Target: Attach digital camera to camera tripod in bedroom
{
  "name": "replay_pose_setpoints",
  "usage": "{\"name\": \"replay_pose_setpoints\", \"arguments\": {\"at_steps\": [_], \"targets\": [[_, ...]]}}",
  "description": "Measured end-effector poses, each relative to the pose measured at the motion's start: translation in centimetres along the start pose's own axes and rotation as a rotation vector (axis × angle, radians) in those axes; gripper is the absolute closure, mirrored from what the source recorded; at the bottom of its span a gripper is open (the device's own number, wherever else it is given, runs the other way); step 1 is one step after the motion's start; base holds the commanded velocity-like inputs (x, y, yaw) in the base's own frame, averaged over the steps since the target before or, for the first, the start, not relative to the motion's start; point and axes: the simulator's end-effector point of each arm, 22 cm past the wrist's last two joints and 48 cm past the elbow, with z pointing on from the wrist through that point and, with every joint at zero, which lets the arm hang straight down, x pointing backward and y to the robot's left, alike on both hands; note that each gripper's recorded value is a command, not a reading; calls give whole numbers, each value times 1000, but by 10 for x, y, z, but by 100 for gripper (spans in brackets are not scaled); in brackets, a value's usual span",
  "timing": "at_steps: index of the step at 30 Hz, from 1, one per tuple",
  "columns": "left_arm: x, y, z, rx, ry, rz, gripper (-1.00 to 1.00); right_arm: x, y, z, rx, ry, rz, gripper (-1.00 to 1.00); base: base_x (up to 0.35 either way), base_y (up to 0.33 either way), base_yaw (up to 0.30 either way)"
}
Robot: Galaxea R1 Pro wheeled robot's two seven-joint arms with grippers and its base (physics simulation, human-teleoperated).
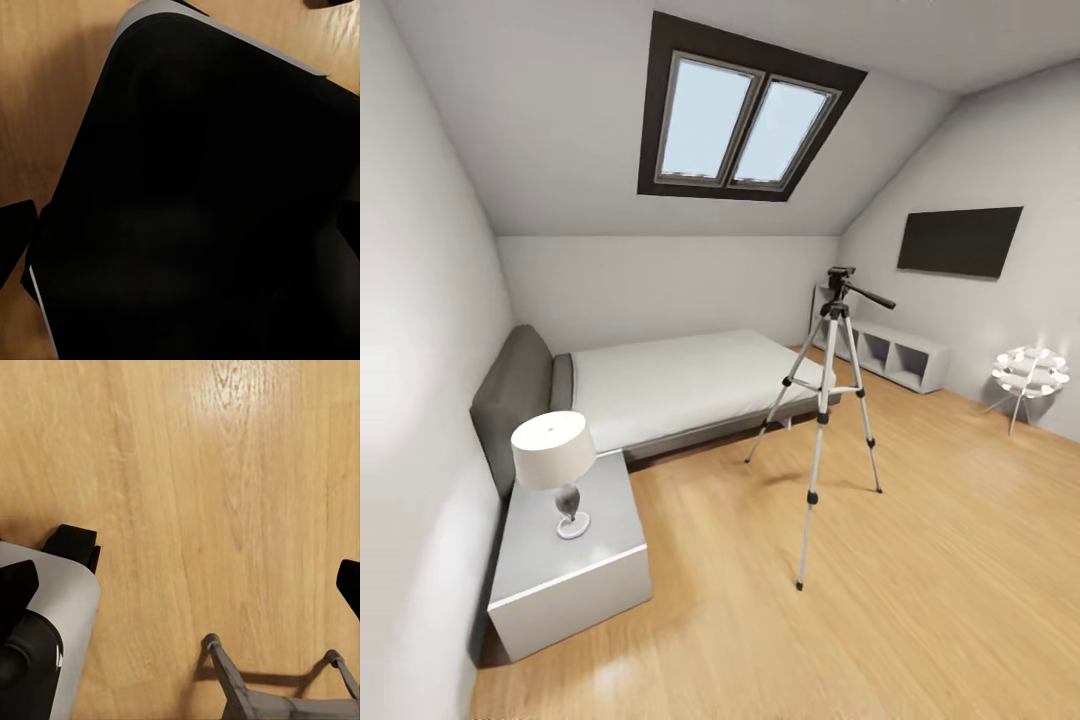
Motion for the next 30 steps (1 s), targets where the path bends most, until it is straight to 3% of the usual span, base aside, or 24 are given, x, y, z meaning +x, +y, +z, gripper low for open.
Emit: {"name": "replay_pose_setpoints", "arguments": {"at_steps": [30], "targets": [[0,0,0,0,-1,0,-100,-2,-1,0,4,-9,-1,-100,-7,20,0]]}}
